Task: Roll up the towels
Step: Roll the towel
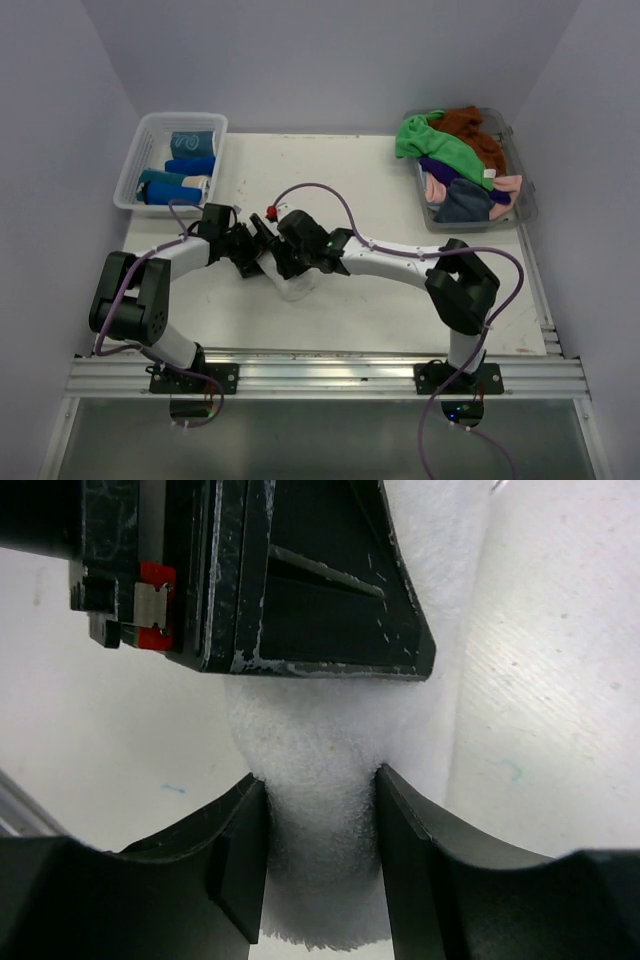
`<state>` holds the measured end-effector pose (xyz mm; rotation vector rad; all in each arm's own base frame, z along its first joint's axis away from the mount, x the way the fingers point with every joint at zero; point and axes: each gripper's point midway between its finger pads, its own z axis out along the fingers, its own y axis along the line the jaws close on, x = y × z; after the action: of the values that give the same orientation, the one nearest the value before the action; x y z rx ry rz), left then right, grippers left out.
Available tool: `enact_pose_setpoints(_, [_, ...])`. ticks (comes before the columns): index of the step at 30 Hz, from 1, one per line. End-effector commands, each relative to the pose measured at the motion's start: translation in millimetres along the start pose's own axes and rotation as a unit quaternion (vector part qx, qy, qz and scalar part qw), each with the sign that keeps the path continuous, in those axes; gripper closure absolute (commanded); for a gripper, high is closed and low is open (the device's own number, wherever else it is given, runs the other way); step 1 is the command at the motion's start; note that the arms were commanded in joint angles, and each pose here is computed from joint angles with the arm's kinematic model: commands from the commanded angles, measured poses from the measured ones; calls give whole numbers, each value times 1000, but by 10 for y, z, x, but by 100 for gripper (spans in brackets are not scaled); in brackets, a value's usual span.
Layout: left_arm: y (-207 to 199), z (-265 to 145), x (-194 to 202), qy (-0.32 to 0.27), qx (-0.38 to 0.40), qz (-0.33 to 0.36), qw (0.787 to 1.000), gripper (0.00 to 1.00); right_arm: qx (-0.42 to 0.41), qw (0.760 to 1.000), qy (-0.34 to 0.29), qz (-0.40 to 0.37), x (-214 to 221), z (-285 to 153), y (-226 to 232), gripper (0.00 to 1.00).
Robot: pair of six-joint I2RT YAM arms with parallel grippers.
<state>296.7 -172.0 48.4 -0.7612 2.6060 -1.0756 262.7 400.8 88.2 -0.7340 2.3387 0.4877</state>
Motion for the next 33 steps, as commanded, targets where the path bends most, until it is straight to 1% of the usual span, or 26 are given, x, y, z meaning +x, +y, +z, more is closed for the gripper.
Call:
enact_pose_setpoints(1, [23, -29, 38, 2, -3, 11, 1000, 7, -80, 994, -21, 67, -183, -68, 186, 54])
enact_pose_setpoints(6, [43, -30, 53, 2, -3, 11, 1000, 7, -124, 983, -12, 138, -208, -16, 97, 54])
enact_pose_setpoints(7, [46, -27, 54, 3, -3, 9, 1000, 7, -142, 979, -1, 149, -154, -10, 110, 54])
enact_pose_setpoints(9, [38, -31, 49, 2, -2, 12, 1000, 7, -156, 971, -3, 179, -196, 12, 51, 55])
enact_pose_setpoints(10, [35, -34, 43, 0, -2, 13, 1000, 7, -167, 968, 5, 188, -155, 15, 55, 55])
enact_pose_setpoints(12, [22, -52, 19, -6, -5, 15, 1000, 7, -173, 962, 5, 210, -171, 34, 3, 55])
enact_pose_setpoints(17, [11, -121, -77, -33, -22, 33, 999, 6, -193, 950, 29, 243, -92, 59, -18, 55])
enact_pose_setpoints(19, [17, -142, -109, -41, -30, 37, 998, 6, -202, 947, 22, 250, -132, 90, -33, 55])
enact_pose_setpoints(22, [32, -139, -115, -43, -33, 39, 998, 6, -214, 939, 31, 266, -99, 134, -51, 55])
enact_pose_setpoints(26, [33, -131, -142, -48, -34, 43, 997, 6, -240, 922, 44, 301, -69, 177, -86, 56])
enact_pose_setpoints(33, [14, -135, -182, -53, -37, 46, 997, 7, -260, 910, 39, 321, -86, 166, -93, 57])
